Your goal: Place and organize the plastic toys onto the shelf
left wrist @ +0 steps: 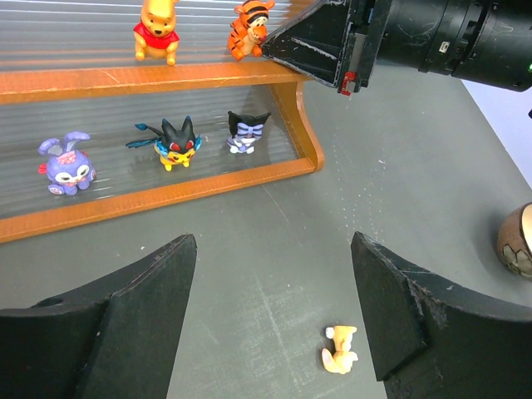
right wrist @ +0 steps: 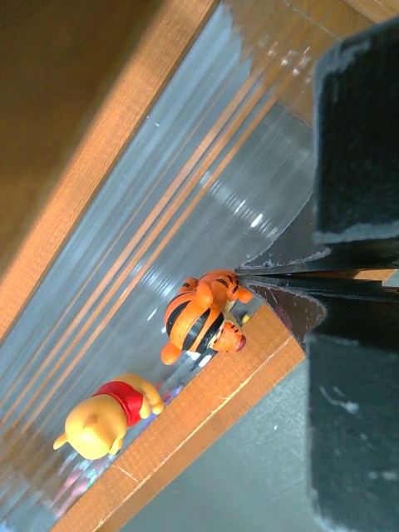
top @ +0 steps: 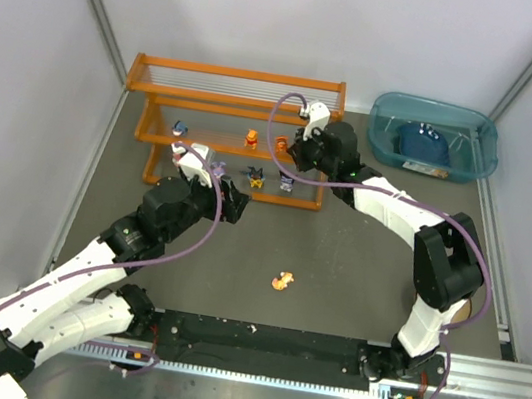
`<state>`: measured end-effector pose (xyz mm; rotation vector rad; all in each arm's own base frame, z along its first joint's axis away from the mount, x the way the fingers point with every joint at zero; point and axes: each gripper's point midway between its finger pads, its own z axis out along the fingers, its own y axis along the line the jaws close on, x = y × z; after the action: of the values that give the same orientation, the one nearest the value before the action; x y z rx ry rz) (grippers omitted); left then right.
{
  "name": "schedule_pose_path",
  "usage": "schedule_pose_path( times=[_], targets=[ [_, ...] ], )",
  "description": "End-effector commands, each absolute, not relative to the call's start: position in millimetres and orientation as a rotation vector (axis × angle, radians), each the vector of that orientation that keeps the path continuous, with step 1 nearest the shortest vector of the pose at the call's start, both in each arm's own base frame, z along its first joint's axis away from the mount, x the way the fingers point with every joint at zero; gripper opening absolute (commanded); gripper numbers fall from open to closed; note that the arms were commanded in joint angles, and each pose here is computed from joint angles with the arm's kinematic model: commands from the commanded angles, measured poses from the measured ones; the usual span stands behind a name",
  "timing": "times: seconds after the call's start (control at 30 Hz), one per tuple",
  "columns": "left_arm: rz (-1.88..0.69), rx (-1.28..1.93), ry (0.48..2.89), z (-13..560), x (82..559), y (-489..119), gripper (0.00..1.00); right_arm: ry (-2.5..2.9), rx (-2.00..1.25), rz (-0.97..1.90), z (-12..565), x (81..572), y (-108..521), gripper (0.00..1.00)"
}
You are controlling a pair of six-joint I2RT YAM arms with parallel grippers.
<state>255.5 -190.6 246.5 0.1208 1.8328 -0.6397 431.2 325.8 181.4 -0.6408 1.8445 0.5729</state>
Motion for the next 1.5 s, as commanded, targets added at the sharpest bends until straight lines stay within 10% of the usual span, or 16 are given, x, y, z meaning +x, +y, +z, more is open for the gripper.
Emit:
schedule_pose_path(
  times=[0.0,0.97,1.47],
  targets=[
    [-0.671,0.106,1.775,262.6,258.8,-193.2,0.8,1.91,-0.717,0.611,163.2,408.4,326.0,0.0],
    [-0.671,0.086,1.768,262.3,256.5,-189.1,0.8,1.766,-0.56,0.539,242.2,408.4,299.9,0.0],
    [-0.683,0.087,1.795,251.1,255.5,-192.2,0.83,1.894,-0.488,0.679,243.8,287.1,277.6,0.13]
  ],
)
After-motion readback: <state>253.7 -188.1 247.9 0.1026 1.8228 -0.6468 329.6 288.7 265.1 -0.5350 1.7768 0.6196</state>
